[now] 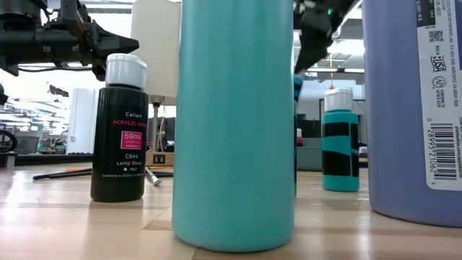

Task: Pick & Place Paint Supplies
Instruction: Put the light blue paint bottle into the blue bin

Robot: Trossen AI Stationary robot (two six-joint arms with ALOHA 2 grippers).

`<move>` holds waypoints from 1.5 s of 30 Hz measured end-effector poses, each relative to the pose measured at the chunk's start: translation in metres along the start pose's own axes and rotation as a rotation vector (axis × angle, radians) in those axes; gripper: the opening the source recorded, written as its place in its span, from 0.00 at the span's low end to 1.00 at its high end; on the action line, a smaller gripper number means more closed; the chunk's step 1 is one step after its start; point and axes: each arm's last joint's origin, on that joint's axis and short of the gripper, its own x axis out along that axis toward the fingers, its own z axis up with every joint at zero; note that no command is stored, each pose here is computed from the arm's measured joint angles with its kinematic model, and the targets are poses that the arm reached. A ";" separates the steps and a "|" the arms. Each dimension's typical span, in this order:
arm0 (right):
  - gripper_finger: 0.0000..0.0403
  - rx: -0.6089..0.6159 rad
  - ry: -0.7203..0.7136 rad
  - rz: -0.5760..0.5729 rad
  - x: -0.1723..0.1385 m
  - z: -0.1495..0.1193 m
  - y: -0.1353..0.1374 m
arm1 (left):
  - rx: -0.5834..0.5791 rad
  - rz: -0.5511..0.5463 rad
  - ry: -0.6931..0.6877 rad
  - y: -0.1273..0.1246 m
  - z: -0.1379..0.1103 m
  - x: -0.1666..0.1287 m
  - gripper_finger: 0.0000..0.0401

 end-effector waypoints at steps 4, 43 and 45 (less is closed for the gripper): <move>0.27 0.124 0.138 -0.044 0.019 -0.009 -0.028 | 0.000 0.000 0.000 0.000 0.000 0.000 0.01; 0.29 0.181 0.250 0.040 0.106 -0.046 -0.095 | 0.000 0.000 0.000 0.000 0.000 0.000 0.01; 0.29 0.184 0.250 0.039 0.106 -0.046 -0.096 | 0.000 0.000 0.000 0.000 0.000 0.000 0.01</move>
